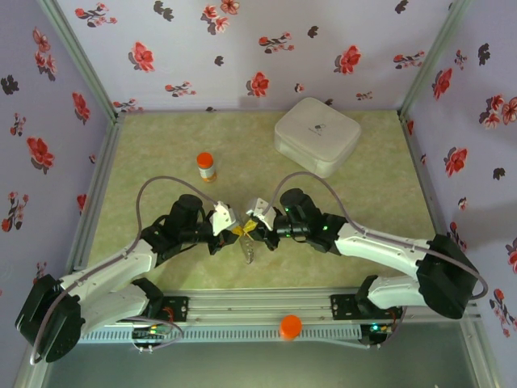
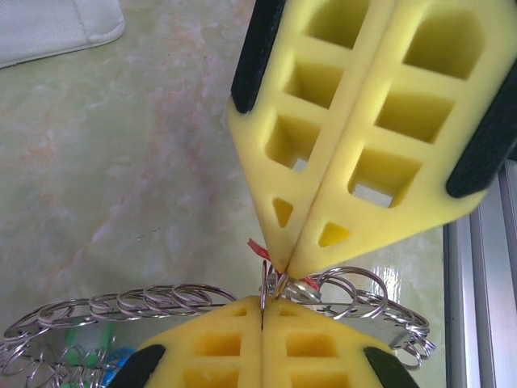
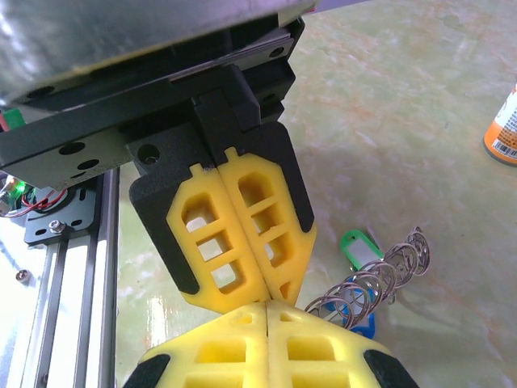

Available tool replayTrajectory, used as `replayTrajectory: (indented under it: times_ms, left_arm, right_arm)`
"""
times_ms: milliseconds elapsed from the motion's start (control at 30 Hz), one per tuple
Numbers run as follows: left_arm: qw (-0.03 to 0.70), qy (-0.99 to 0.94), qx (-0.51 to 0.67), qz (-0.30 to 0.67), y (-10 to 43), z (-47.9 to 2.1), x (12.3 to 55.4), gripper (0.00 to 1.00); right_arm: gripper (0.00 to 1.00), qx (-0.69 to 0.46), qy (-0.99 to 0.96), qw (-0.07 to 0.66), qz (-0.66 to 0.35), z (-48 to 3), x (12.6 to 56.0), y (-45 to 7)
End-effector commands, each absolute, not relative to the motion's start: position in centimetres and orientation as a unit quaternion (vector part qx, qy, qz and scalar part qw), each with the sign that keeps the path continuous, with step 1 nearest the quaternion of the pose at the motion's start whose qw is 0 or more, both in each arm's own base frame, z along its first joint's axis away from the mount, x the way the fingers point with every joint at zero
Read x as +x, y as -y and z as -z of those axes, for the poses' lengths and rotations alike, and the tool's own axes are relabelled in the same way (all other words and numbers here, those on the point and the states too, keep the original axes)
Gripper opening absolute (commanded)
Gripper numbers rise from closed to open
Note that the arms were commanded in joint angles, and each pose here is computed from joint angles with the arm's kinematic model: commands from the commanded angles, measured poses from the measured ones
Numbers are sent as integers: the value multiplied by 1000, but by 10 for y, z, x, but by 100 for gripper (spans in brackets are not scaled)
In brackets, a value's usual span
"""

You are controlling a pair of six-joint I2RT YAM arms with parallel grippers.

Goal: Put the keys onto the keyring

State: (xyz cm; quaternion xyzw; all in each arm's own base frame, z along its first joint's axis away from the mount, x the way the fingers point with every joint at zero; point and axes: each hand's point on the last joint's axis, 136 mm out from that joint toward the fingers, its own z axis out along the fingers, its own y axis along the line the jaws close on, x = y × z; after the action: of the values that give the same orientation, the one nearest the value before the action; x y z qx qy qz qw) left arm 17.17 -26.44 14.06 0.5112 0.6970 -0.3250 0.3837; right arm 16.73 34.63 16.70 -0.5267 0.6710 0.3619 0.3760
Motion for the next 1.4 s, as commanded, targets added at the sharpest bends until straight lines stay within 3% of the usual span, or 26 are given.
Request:
replayTrajectory:
  times_ms: [0, 633, 1367]
  left_arm:
    - [395, -680, 517, 337, 272, -156, 172, 0]
    - [399, -676, 522, 333, 271, -157, 171, 0]
    - [432, -654, 527, 329, 271, -165, 172, 0]
  right_arm:
    - [0, -524, -665, 393, -360, -177, 175, -352]
    - [0, -494, -695, 415, -317, -176, 190, -337]
    - [0, -480, -727, 390, -297, -158, 191, -326]
